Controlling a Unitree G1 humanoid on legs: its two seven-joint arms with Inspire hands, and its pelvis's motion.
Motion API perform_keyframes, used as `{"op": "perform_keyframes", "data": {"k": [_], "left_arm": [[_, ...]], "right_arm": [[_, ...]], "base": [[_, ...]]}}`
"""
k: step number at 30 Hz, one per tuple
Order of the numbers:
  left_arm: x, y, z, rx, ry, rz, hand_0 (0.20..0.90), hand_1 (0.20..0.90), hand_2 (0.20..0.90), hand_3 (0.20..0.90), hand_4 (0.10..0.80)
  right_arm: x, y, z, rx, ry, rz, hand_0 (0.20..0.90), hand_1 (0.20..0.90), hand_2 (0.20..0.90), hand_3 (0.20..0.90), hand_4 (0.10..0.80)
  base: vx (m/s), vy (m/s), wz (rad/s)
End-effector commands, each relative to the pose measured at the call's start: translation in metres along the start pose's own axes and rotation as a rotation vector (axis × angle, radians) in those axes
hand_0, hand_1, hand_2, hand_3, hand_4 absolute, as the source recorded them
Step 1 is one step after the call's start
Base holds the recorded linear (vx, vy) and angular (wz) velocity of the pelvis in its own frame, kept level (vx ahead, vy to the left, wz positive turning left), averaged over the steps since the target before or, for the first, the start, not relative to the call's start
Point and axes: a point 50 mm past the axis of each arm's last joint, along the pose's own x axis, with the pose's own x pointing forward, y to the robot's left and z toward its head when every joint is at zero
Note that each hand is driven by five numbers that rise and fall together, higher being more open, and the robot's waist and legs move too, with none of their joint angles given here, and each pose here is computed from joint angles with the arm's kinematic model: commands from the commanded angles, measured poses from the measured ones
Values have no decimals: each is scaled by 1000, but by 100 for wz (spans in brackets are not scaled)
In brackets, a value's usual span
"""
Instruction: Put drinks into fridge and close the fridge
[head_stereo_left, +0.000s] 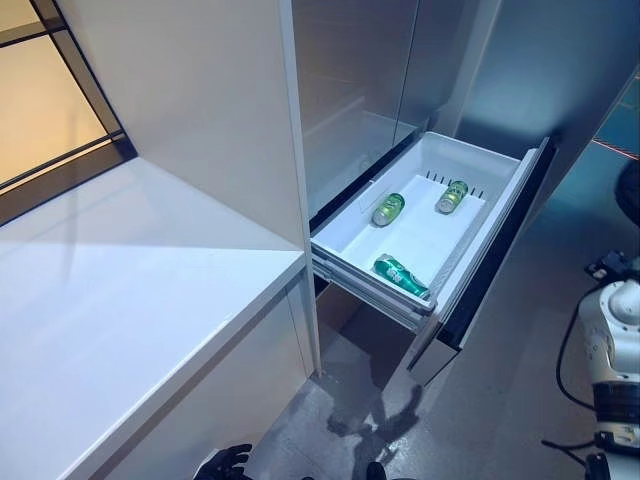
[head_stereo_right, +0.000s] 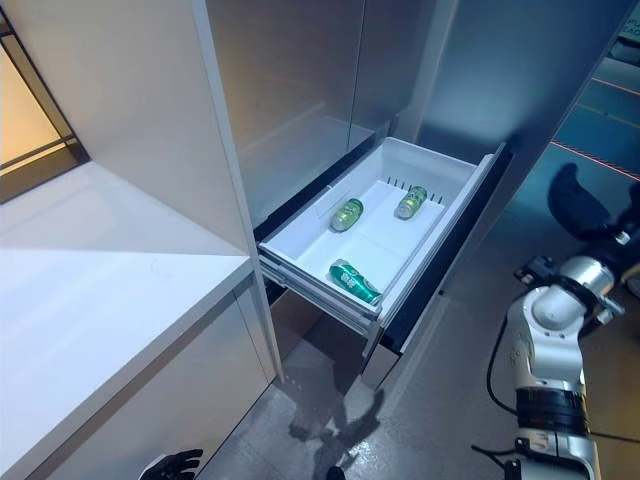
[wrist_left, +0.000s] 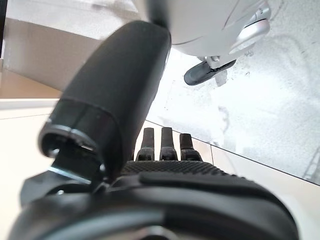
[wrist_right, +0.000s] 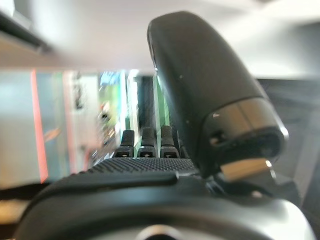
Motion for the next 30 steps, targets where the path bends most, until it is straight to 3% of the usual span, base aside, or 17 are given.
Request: {"op": "perform_keyframes", "data": {"k": [1,10,13,23,30], "left_arm": [[2,8,6,10,-36,49,900,900,900,900,800],[8,11,47,-25,-150,45,900,900,900,900,800],[9,8,56,-31,-170,53,900,900,900,900,800],[6,13,42,-124,-128,122,900,900,900,900,800],[3,25,60,-202,-210,148,900,900,900,900,800]], "right_arm": [[15,-20,16,202,-37,-77,900,900,900,900,800],[-13,-29,-43,333,259,-10,900,900,900,900,800],[-17,-14,-49,364,298,43,900,900,900,900,800],[-33,63,-37,358,296,594,900,900,900,900,800],[-17,107,-16,301,291,815,900,900,900,900,800]], "base": [[-50,-8,-17],[-71,-5,-2],[-141,10,10],[-49,11,9],[-23,-22,22]]}}
